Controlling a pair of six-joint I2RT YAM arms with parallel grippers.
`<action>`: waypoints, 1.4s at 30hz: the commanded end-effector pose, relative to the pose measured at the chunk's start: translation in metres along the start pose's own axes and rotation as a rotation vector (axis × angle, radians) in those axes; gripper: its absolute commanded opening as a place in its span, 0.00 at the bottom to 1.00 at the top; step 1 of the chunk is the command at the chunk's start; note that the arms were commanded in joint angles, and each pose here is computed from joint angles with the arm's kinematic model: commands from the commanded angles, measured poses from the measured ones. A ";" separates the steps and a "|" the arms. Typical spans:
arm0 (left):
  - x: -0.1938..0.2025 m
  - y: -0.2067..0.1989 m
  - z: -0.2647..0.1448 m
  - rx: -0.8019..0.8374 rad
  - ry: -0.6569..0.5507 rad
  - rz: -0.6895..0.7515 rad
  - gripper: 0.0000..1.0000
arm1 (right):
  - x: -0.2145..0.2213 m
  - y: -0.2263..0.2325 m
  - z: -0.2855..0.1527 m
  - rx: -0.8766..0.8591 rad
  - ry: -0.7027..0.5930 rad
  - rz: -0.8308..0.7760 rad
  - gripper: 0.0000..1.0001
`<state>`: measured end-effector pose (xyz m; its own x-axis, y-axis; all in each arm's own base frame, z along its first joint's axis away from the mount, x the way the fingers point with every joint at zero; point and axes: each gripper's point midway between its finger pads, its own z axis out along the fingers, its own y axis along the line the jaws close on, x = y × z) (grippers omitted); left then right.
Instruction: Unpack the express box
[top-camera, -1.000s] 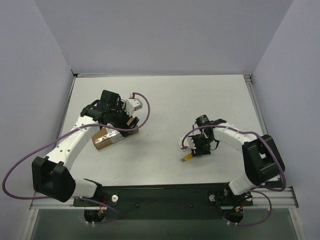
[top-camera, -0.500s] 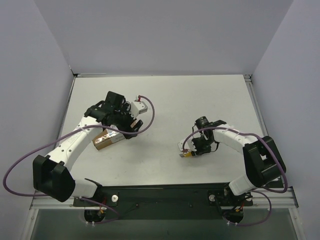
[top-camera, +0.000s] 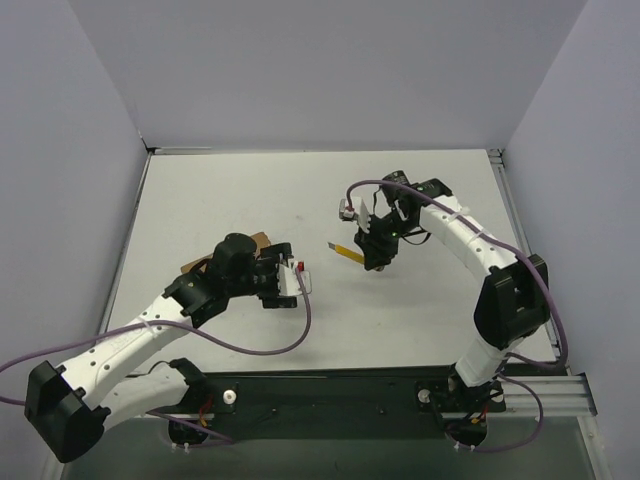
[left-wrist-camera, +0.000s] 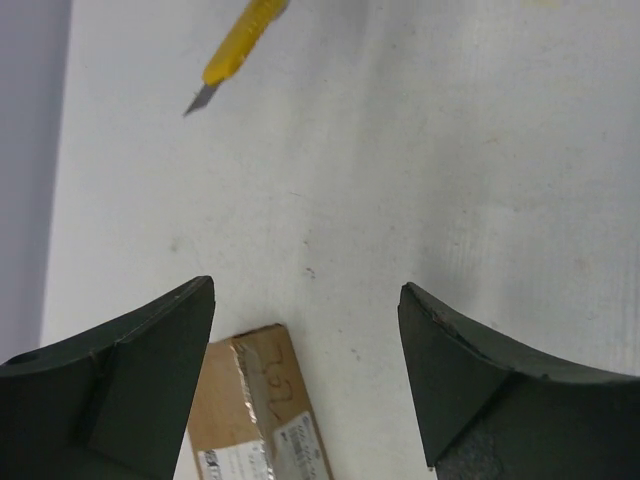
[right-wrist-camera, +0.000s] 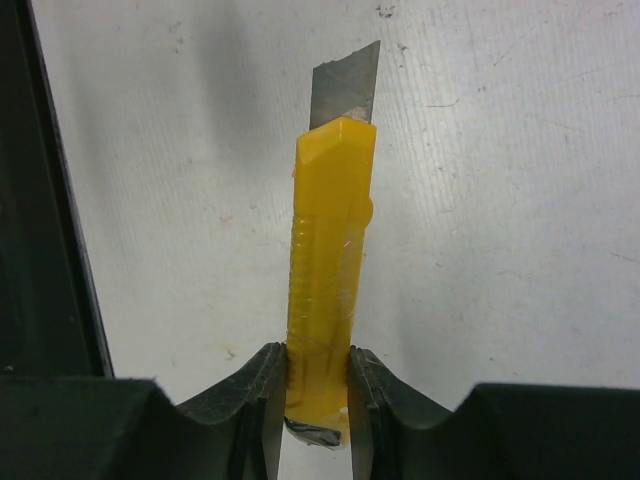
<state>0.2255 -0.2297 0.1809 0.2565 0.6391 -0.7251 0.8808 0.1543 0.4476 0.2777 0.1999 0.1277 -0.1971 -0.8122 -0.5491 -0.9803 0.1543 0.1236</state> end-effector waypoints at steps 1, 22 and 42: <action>-0.037 0.041 0.007 -0.142 -0.125 0.225 0.82 | -0.012 0.033 0.001 -0.150 -0.007 0.189 0.08; -0.061 0.026 0.065 0.090 -0.280 0.465 0.66 | -0.044 0.055 0.009 -0.199 0.004 0.129 0.06; -0.035 0.058 0.093 -0.026 -0.129 0.527 0.01 | -0.055 0.049 0.004 -0.151 0.004 0.116 0.14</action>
<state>0.2855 -0.3094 0.1507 0.7101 0.5215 -0.4731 0.6546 -0.2416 0.7163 0.2461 0.2465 0.1472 -0.2882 -0.8079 -0.5141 -0.9473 0.1619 0.2766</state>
